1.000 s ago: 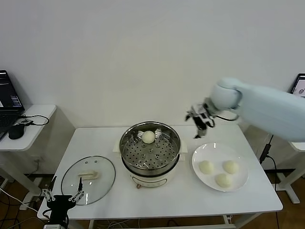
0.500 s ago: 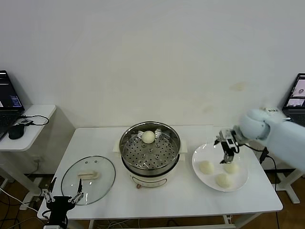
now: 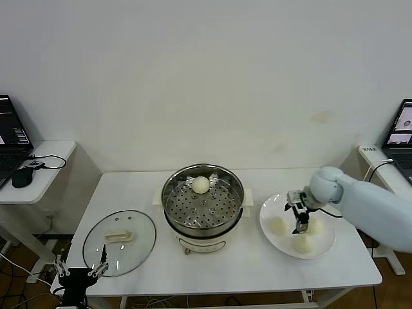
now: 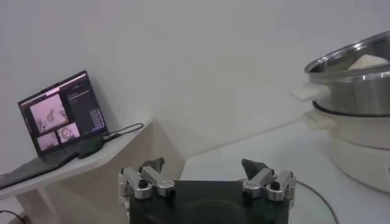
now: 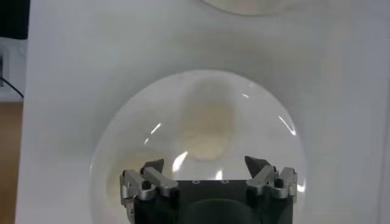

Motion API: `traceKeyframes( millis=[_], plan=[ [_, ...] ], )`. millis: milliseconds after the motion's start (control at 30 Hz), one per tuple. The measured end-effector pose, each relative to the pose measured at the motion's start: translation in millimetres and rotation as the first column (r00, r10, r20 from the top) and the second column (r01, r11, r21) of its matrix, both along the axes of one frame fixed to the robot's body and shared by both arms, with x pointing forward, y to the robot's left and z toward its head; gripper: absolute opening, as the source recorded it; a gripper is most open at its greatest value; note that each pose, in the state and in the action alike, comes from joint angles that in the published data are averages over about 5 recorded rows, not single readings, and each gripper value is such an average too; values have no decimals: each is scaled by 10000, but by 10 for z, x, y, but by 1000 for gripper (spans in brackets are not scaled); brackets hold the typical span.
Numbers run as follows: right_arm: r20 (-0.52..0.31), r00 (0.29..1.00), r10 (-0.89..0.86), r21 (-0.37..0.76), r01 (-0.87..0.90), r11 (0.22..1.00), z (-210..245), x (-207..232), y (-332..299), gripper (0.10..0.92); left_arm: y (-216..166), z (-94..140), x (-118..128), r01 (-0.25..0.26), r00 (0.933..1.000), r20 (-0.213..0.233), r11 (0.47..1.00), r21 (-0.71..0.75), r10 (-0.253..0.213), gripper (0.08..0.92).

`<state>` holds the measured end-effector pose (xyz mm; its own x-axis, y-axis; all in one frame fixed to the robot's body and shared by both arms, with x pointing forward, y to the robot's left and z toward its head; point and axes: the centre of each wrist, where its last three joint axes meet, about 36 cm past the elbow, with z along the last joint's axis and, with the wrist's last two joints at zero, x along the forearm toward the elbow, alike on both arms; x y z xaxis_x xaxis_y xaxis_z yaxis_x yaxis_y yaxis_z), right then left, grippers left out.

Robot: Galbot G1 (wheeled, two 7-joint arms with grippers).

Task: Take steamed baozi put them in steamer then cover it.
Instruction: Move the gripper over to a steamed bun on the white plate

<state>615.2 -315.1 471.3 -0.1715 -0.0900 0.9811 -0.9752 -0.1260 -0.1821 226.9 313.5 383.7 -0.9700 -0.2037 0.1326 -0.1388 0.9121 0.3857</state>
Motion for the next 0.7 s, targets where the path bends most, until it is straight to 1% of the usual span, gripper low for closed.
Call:
traceKeyframes(
  millis=[400, 467, 600, 700],
  plan=[
    [-14, 10000, -71, -196, 70, 9998, -222, 90, 124, 823, 18, -25, 17, -77, 10000, 22, 10000, 9, 77, 823],
    [-38, 9999, -94, -211, 93, 9997, -249, 89, 127, 811, 18, -28, 18, -83, 10000, 22, 10000, 7, 83, 823],
    [-57, 9999, -114, -211, 113, 9997, -277, 93, 133, 740, 17, -32, 12, -93, 10000, 15, 10000, 3, 93, 823],
    [-51, 9999, -126, -190, 125, 9997, -276, 103, 134, 665, 15, -30, 10, -103, 9999, 27, 9999, 1, 103, 823]
  ],
)
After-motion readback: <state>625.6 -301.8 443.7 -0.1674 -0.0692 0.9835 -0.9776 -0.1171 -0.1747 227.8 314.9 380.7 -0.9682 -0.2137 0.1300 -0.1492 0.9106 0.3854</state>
